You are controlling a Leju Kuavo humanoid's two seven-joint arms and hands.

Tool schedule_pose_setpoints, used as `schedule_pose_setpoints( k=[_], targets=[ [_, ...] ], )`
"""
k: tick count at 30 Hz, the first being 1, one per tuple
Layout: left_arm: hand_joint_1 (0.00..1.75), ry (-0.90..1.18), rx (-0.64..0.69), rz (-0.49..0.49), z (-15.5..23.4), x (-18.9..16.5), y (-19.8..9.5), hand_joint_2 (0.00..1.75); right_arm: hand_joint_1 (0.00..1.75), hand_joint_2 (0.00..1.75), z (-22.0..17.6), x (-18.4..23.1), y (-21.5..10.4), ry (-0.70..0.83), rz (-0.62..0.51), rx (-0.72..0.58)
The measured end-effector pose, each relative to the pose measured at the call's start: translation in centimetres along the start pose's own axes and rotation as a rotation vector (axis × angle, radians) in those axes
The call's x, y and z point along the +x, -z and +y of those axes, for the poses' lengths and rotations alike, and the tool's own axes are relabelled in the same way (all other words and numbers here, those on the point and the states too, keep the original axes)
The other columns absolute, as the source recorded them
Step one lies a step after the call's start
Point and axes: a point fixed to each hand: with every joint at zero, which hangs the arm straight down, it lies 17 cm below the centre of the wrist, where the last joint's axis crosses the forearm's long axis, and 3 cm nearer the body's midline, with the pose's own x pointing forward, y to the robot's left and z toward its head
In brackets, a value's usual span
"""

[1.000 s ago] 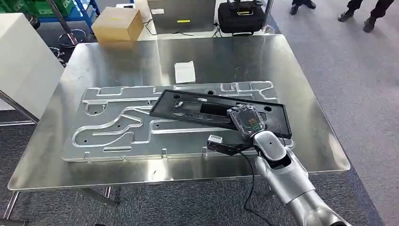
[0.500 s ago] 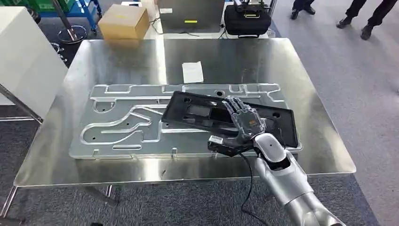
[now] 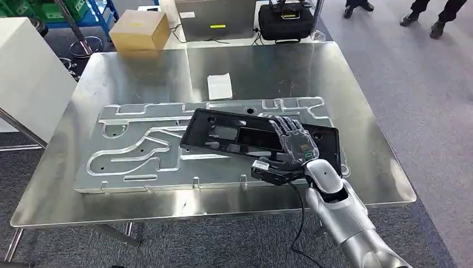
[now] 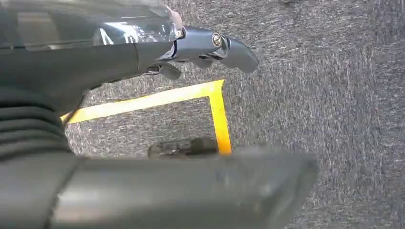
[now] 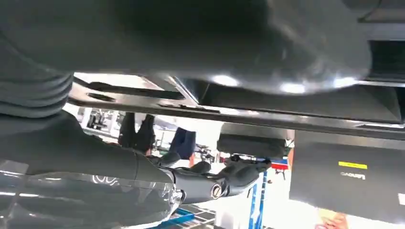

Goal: Take the parts from the cabinet and place them on the table.

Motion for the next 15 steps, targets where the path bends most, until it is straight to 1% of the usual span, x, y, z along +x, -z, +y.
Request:
schedule_pose_setpoints(
  k=[15],
  targets=[
    [0.00,-0.037,-0.017,-0.011,-0.37,0.27,-0.09,0.00,0.00,0.00,0.49,0.25,-0.33,0.003,-0.010,0.008]
  ],
)
